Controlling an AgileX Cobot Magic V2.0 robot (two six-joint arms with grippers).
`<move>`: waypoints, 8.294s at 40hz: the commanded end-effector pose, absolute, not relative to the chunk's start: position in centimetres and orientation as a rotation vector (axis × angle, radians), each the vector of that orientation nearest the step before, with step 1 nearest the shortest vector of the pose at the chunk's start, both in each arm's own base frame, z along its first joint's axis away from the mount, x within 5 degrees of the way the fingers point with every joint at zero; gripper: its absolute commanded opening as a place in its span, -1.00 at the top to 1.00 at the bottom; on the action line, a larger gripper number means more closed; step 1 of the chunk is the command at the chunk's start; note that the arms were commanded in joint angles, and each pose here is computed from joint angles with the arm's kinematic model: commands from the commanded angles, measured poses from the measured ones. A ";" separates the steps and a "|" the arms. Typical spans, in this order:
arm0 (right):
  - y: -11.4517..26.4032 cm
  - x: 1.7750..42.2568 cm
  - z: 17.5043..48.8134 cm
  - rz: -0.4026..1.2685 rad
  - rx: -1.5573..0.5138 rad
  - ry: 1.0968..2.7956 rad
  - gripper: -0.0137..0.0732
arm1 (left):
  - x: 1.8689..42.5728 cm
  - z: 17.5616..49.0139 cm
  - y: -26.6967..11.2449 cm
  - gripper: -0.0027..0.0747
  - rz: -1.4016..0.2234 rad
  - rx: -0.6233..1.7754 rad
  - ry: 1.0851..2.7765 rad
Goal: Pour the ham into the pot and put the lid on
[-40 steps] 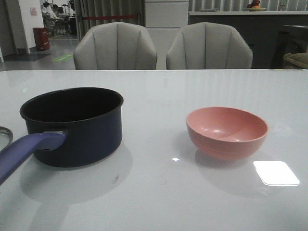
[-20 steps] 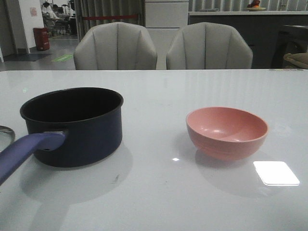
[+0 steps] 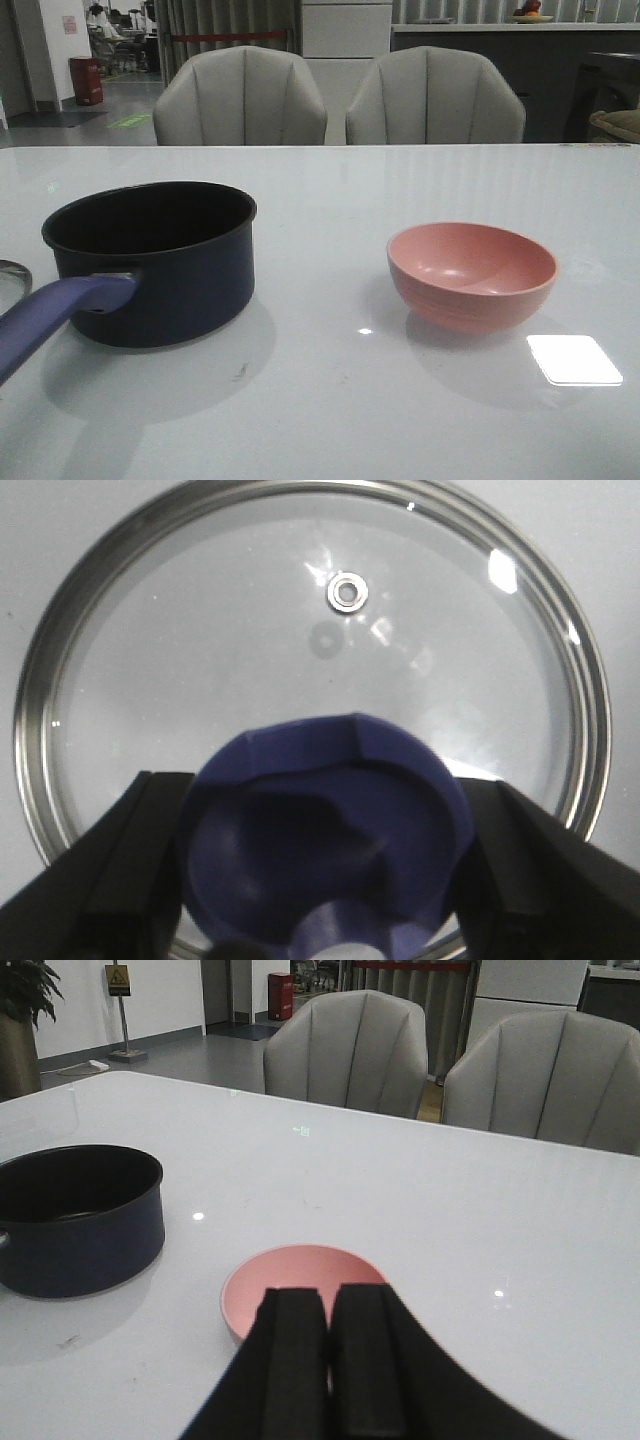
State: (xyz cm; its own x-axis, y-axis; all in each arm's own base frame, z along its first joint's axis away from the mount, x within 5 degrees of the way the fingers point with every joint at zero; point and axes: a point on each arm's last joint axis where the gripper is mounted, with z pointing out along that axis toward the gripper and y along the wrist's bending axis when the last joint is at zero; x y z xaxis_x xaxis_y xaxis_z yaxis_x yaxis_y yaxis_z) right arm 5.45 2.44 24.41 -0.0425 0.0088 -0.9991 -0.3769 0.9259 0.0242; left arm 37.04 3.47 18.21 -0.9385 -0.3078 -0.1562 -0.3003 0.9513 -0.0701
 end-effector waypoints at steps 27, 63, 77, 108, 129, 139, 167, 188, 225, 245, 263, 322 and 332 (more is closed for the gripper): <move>2.2 5.5 25.9 0.306 -0.263 1.504 0.31 | 40.0 32.6 -2.9 -0.06 -0.098 -0.014 2.737; 2.2 5.5 25.9 0.306 -0.263 1.504 0.31 | 36.4 33.8 -15.7 -0.06 -0.115 0.509 2.730; 2.2 5.5 25.9 0.306 -0.263 1.504 0.31 | 35.2 33.6 -15.1 -0.06 -0.086 0.549 2.747; 2.2 5.5 25.9 0.306 -0.263 1.504 0.31 | 37.0 30.1 -15.8 -0.07 -0.064 0.566 2.812; 2.2 5.5 25.9 0.306 -0.263 1.504 0.31 | 37.1 30.1 -16.0 -0.51 -0.087 0.559 2.799; 2.2 5.5 25.9 0.306 -0.263 1.504 0.31 | 37.1 30.3 -16.1 -0.50 -0.104 0.556 2.795; 2.2 5.5 25.9 0.306 -0.263 1.504 0.31 | 28.0 42.7 -12.2 -0.50 -0.173 0.549 2.362; 2.2 5.5 25.9 0.306 -0.263 1.504 0.31 | 13.1 40.5 -5.7 -0.50 -0.228 0.453 1.879; 2.2 5.5 25.9 0.306 -0.263 1.504 0.31 | 4.3 30.2 -1.9 0.59 -0.277 0.360 1.508; 2.2 5.5 25.9 0.306 -0.263 1.504 0.31 | 5.3 27.3 -0.9 0.59 -0.122 0.137 1.449; 2.2 5.5 25.9 0.306 -0.263 1.504 0.31 | 6.0 20.9 -0.2 0.59 -0.112 -0.063 1.465; 1.4 6.0 24.7 0.114 -0.234 1.507 0.31 | 6.0 21.1 -0.1 0.59 -0.114 -0.064 1.446; 0.4 6.5 21.8 0.067 -0.037 1.490 0.31 | 6.0 21.1 -0.1 0.59 -0.114 -0.064 1.446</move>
State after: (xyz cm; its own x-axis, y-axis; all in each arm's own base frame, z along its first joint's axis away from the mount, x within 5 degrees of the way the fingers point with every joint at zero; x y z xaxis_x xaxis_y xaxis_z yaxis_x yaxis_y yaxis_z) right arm 6.48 0.60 20.78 -0.0425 -0.0036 -0.9991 -0.0913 0.9958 0.0003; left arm 5.85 -0.16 21.15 0.0711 -0.0979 -0.9927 0.0337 0.9948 -0.0957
